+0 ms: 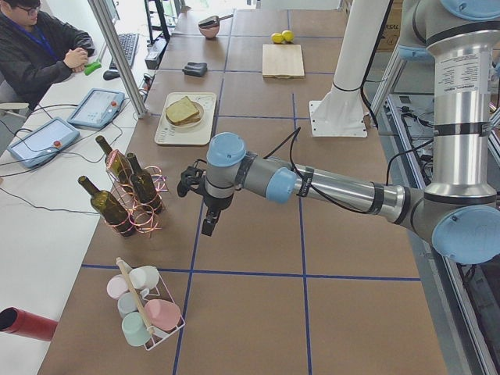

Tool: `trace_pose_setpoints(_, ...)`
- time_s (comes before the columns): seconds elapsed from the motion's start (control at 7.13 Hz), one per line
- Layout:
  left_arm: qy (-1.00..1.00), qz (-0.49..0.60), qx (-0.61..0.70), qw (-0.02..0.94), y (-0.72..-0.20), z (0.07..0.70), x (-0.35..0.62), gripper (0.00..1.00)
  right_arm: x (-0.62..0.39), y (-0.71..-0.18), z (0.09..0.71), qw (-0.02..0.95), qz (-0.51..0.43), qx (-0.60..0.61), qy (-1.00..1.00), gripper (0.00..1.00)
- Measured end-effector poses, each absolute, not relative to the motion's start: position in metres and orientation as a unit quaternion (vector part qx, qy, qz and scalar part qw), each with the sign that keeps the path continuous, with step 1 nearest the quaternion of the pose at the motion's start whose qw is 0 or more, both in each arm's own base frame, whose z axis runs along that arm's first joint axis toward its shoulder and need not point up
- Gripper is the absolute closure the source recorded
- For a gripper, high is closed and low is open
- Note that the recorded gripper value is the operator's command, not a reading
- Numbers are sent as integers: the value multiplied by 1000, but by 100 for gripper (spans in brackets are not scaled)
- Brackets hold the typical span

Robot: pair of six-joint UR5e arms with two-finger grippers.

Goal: Make sandwich and place on tray

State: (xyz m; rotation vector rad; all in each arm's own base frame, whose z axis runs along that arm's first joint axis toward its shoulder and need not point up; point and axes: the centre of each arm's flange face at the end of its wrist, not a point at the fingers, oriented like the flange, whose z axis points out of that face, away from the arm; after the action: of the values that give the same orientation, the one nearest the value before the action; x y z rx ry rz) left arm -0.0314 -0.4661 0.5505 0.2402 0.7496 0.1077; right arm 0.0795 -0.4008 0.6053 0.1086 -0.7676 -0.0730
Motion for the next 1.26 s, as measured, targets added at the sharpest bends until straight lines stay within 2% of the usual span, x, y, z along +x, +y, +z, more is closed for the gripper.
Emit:
trace_pose_setpoints(0.56,365,67,54,927,-440,614,-43,0,82,-396,613,926,-34,50,-372,0)
trace_pose_setpoints(1.26,398,35,61,914,-434,617,-69,0,83,-396,611,926,-35,53,-372,0)
